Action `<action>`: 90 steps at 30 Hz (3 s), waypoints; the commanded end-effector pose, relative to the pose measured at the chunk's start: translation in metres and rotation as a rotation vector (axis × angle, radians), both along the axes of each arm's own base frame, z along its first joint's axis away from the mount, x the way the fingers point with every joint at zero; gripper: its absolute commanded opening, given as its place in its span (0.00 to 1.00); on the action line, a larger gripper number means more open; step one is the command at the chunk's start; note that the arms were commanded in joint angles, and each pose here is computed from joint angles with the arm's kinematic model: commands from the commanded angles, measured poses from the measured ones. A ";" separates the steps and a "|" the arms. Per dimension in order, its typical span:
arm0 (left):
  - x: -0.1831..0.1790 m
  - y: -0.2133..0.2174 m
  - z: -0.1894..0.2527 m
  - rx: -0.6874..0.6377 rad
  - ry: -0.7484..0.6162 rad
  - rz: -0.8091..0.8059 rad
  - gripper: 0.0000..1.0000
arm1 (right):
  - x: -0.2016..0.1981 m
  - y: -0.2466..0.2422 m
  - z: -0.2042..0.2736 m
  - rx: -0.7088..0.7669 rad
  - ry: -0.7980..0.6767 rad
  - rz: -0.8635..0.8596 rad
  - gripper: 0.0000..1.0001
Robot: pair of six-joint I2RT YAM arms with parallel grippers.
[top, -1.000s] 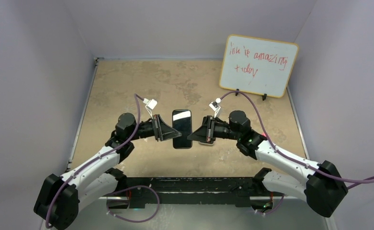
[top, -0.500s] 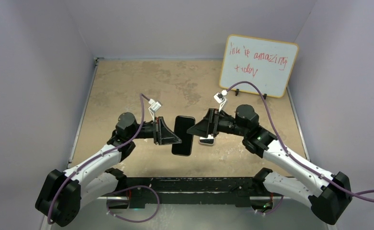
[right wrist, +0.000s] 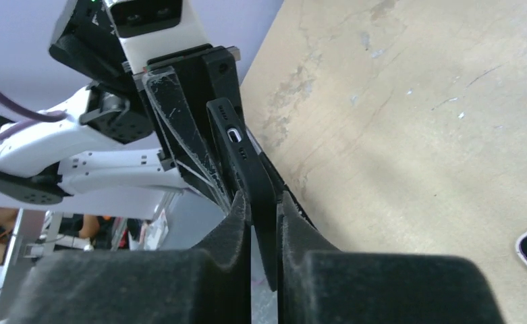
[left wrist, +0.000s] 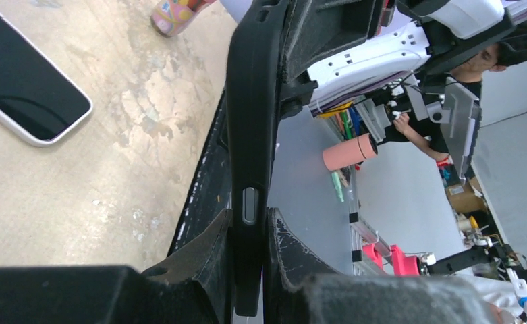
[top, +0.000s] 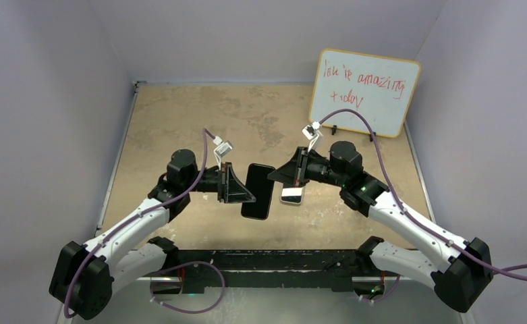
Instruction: Put the phone into the phone case
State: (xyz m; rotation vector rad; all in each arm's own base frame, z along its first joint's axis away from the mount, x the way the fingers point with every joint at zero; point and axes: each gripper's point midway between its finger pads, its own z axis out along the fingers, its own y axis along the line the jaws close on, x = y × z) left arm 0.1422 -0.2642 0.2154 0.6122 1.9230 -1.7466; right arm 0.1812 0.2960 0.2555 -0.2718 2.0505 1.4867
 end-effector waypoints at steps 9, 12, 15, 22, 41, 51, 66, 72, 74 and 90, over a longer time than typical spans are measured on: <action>0.032 0.002 -0.029 0.190 -0.003 0.111 0.00 | 0.013 -0.006 0.010 -0.038 -0.168 -0.053 0.00; 0.027 -0.001 -0.011 0.120 -0.033 0.091 0.00 | 0.006 -0.008 0.008 -0.033 -0.145 -0.039 0.19; 0.025 -0.002 0.010 0.052 -0.066 0.097 0.00 | -0.001 -0.008 0.006 -0.011 -0.132 -0.015 0.49; 0.026 0.000 0.049 -0.097 -0.107 0.178 0.00 | -0.014 -0.002 -0.015 0.051 -0.052 0.041 0.71; 0.053 0.007 0.031 -0.003 -0.081 0.343 0.00 | -0.018 0.012 -0.015 0.181 0.038 0.081 0.00; 0.056 0.007 0.038 -0.018 -0.058 0.364 0.00 | -0.020 0.012 -0.025 0.160 0.060 0.087 0.00; 0.057 0.013 0.059 -0.153 -0.095 0.427 0.00 | -0.040 0.022 -0.033 0.215 0.138 0.185 0.49; 0.055 0.013 0.053 -0.154 -0.077 0.418 0.00 | -0.033 0.023 -0.026 0.236 0.117 0.149 0.42; 0.054 0.013 0.052 -0.157 -0.071 0.415 0.00 | -0.031 0.023 -0.023 0.239 0.115 0.143 0.42; 0.059 0.016 0.027 -0.078 -0.075 0.444 0.00 | -0.023 0.020 -0.015 0.276 0.185 0.061 0.05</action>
